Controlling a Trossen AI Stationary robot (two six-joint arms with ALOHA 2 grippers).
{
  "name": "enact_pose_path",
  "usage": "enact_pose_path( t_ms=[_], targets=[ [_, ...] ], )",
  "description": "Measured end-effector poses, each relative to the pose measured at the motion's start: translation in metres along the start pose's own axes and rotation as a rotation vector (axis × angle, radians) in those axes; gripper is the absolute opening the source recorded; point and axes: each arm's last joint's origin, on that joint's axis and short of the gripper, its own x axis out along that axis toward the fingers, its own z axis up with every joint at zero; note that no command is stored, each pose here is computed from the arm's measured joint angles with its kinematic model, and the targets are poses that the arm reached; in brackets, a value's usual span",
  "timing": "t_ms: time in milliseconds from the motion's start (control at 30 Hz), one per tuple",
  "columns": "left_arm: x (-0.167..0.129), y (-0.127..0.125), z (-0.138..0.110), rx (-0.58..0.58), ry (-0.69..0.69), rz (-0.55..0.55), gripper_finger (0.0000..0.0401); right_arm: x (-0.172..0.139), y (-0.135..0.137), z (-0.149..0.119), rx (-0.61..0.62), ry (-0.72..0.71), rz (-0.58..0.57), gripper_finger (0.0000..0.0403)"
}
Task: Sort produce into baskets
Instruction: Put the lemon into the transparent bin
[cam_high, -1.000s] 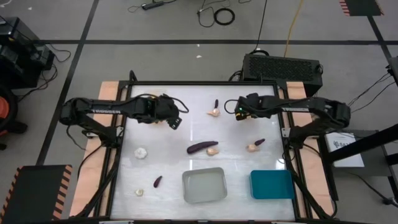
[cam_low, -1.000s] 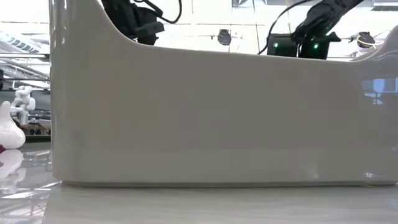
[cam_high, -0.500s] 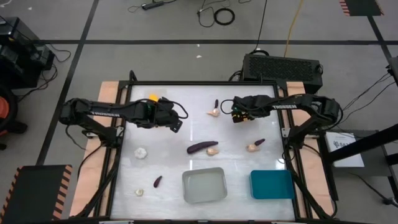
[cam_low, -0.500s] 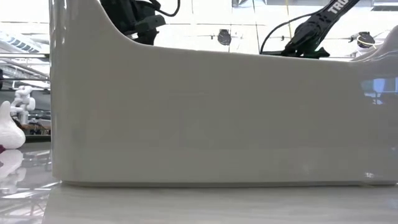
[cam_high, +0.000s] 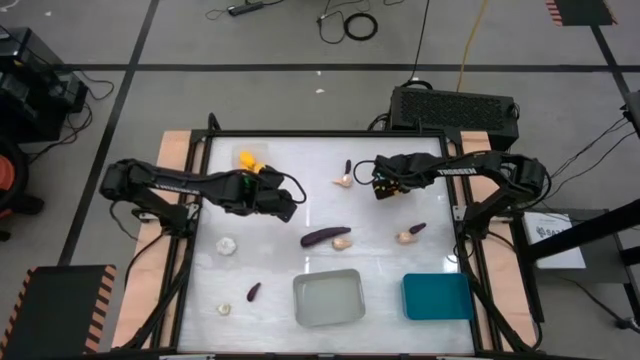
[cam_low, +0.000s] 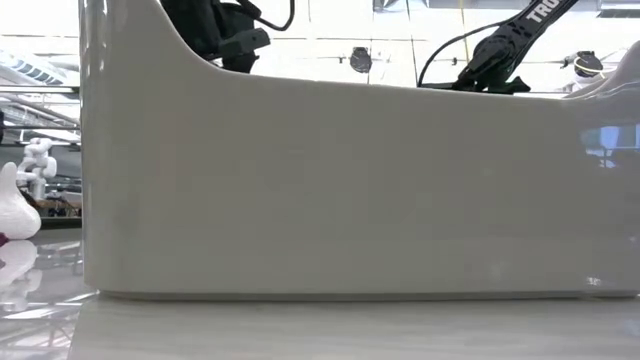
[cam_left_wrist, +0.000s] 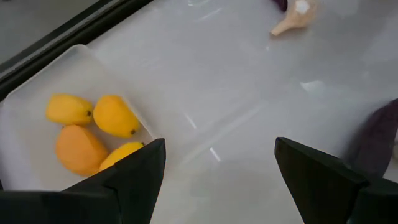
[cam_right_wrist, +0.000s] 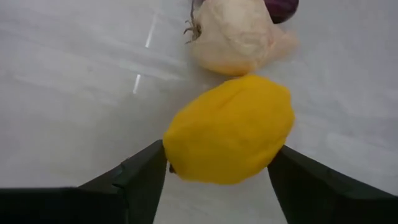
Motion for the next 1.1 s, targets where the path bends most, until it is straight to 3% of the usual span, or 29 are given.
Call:
enact_pose_path(
  t_ms=[267,433,733,933,1100],
  targets=[
    [-0.002,-0.01,-0.009,-0.045,0.001,-0.021,0.0309,-0.005,0.002,-0.007,-0.073,0.075,0.05,0.0203],
    [-0.007,-0.024,-0.011,-0.095,-0.083,-0.087,0.0309,-0.024,0.011,-0.022,-0.158,0.103,0.179,0.0206],
    [0.007,-0.051,-0.009,-0.16,-0.178,-0.156,0.0309,-0.075,0.022,-0.051,-0.274,-0.01,0.445,0.0207],
    [0.012,-0.07,0.005,-0.326,-0.217,-0.334,0.0309,-0.102,0.028,-0.07,-0.369,-0.051,0.643,0.0208],
    [0.006,-0.08,0.016,-0.388,-0.28,-0.469,0.0309,-0.118,0.037,-0.082,-0.423,-0.085,0.791,0.0208]
  ],
)
